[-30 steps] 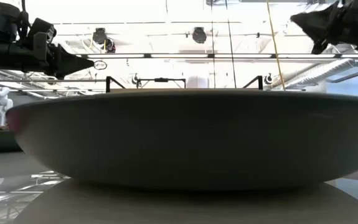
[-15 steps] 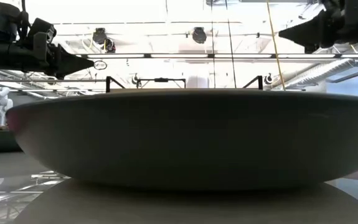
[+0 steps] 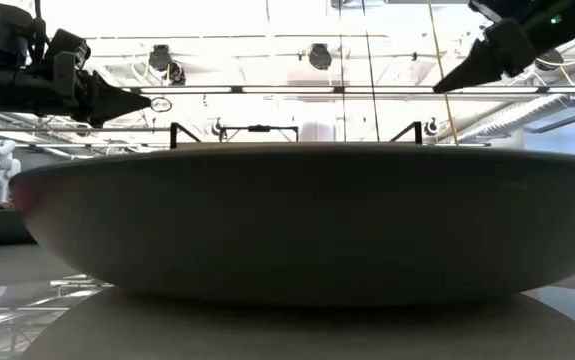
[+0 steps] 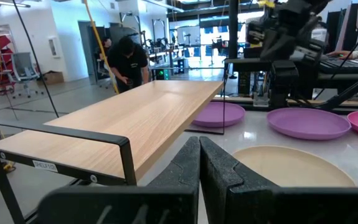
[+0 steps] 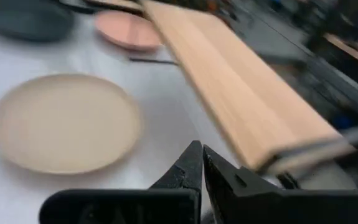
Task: Place and stack plates onto a shelf
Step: Put the top purple plate on the shelf
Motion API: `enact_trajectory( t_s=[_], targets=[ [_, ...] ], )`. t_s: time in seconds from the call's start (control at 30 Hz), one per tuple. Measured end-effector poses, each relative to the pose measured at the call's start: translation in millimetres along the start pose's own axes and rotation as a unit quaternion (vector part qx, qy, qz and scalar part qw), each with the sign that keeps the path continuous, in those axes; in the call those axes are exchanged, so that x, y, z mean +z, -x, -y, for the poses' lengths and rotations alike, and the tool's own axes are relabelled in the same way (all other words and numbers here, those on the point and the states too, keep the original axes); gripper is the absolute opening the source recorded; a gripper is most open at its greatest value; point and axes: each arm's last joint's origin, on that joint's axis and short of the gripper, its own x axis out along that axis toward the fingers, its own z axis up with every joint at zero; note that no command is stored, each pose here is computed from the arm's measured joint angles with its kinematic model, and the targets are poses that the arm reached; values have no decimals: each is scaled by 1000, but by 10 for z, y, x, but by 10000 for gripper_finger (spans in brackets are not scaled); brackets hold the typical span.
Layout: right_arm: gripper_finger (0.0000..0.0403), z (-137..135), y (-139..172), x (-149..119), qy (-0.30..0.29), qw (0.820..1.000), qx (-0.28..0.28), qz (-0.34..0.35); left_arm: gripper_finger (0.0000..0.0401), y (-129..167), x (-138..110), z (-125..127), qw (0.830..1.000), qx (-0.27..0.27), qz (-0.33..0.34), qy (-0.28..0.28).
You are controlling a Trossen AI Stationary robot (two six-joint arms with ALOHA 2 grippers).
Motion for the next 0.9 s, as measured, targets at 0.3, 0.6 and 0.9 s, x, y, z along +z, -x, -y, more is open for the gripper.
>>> enact_trajectory(
  t_s=[0.3, 0.6, 0.9],
  targets=[
    [46, 5, -15, -122, -51, 995, 32, -85, 4, 0, 0, 0, 1000, 0, 0, 0],
    [158, 72, -195, -402, -67, 980, -61, -179, 4, 0, 0, 0, 1000, 0, 0, 0],
    [181, 150, -447, -604, -102, 961, -83, -242, 4, 0, 0, 0, 1000, 0, 0, 0]
  ],
)
